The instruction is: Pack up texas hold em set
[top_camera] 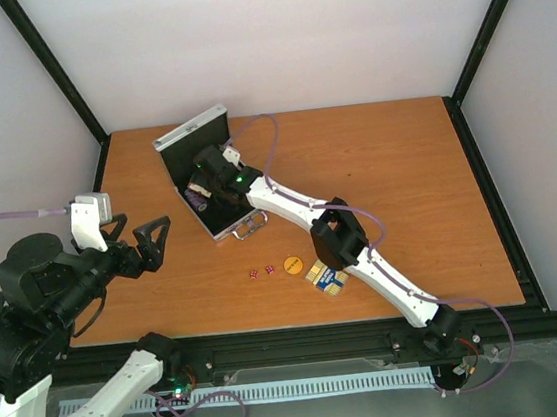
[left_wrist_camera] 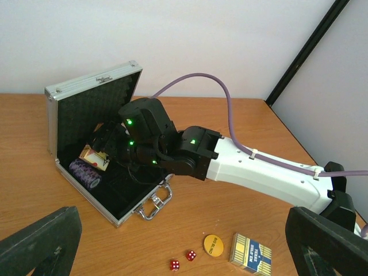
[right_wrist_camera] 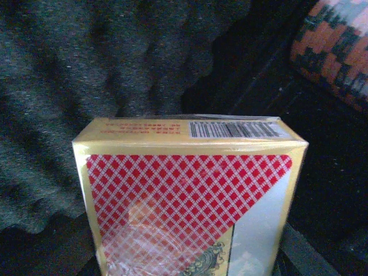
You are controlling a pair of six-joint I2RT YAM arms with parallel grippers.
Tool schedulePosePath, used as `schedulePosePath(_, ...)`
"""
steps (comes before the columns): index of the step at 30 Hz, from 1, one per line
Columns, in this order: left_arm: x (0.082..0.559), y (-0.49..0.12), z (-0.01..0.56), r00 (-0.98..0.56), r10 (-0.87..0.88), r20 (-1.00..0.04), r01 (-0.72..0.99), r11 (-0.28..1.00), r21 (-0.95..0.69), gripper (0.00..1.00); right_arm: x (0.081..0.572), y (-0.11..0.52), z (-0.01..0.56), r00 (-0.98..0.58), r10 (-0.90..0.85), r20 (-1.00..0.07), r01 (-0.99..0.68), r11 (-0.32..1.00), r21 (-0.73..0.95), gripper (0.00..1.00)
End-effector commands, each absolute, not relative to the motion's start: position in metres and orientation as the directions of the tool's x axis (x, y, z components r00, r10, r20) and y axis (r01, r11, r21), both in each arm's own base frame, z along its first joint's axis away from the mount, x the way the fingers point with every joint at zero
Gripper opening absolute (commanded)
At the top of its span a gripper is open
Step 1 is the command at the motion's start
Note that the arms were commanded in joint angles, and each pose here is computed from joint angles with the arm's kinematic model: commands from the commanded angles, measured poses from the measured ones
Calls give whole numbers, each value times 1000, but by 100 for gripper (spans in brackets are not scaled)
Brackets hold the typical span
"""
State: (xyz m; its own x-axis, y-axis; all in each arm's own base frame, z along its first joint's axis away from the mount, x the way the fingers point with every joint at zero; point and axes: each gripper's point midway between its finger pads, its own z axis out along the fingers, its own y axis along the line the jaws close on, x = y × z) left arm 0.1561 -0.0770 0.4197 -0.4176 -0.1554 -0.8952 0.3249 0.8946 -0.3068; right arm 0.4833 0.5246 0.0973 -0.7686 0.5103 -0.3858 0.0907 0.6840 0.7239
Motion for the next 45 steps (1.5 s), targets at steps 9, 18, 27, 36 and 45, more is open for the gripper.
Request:
schedulePosePath(9, 150, -78, 420, -431, -141, -891, 340, 890, -305, 100, 483, 513, 105, -715, 584, -385, 168, 677, 717, 12)
schedulePosePath(18, 149, -77, 419, -436, -153, -887, 332, 889, -316, 100, 483, 514, 108, -729, 558, -396, 140, 687, 713, 49)
schedulePosePath(27, 149, -76, 419, -435, -160, -886, 325, 890, -320, 100, 481, 512, 115, -738, 533, -414, 118, 706, 699, 92)
schedulePosePath(36, 150, -75, 418, -437, -165, -884, 318, 891, -323, 100, 477, 513, 139, -746, 512, -426, 78, 703, 707, 100)
schedulePosePath(45, 149, -72, 420, -422, -158, -893, 313, 899, -307, 100, 453, 503, 169, -819, 371, -438, -14, 750, 661, 100)
